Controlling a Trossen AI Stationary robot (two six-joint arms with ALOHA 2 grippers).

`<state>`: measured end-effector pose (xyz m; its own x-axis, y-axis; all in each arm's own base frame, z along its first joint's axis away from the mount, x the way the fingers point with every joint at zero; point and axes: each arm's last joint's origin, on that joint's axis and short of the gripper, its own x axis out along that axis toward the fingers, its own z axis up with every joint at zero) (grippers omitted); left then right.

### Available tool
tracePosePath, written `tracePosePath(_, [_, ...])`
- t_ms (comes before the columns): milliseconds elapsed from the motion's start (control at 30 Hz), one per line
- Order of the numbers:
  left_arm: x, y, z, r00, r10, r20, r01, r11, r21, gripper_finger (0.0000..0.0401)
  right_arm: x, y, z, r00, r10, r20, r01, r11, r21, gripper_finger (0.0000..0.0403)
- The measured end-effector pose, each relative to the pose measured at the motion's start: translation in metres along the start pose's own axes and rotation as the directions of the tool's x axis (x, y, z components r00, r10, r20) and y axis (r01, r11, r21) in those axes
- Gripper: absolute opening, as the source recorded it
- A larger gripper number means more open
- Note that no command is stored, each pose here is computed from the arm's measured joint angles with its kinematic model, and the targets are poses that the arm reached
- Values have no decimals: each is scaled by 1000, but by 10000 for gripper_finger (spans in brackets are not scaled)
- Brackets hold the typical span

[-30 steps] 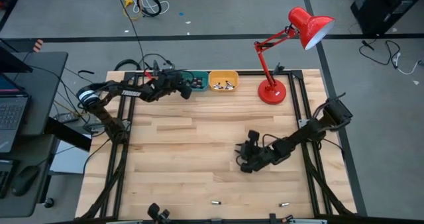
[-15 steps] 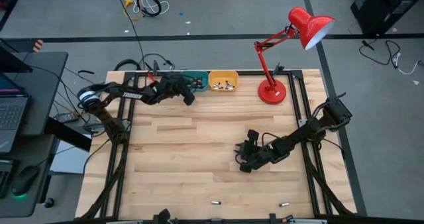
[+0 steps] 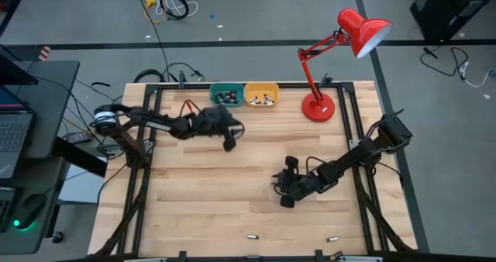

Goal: Sort batteries
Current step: Put the white battery into the yellow bin

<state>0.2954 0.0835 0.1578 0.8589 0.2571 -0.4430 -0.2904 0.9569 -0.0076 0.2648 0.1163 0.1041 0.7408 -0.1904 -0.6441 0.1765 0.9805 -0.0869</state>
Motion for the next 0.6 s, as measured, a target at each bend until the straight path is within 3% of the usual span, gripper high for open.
tracePosePath(233, [-9, -72, -5, 978, -208, -10, 209, 975, 70, 137, -8, 20, 13, 997, 58, 50, -58, 998, -2, 103])
tracePosePath(600, [-63, -190, -32, 897, -440, -45, 436, 864, 252, 137, -27, 50, 19, 988, 65, 140, -77, 994, 81, 103])
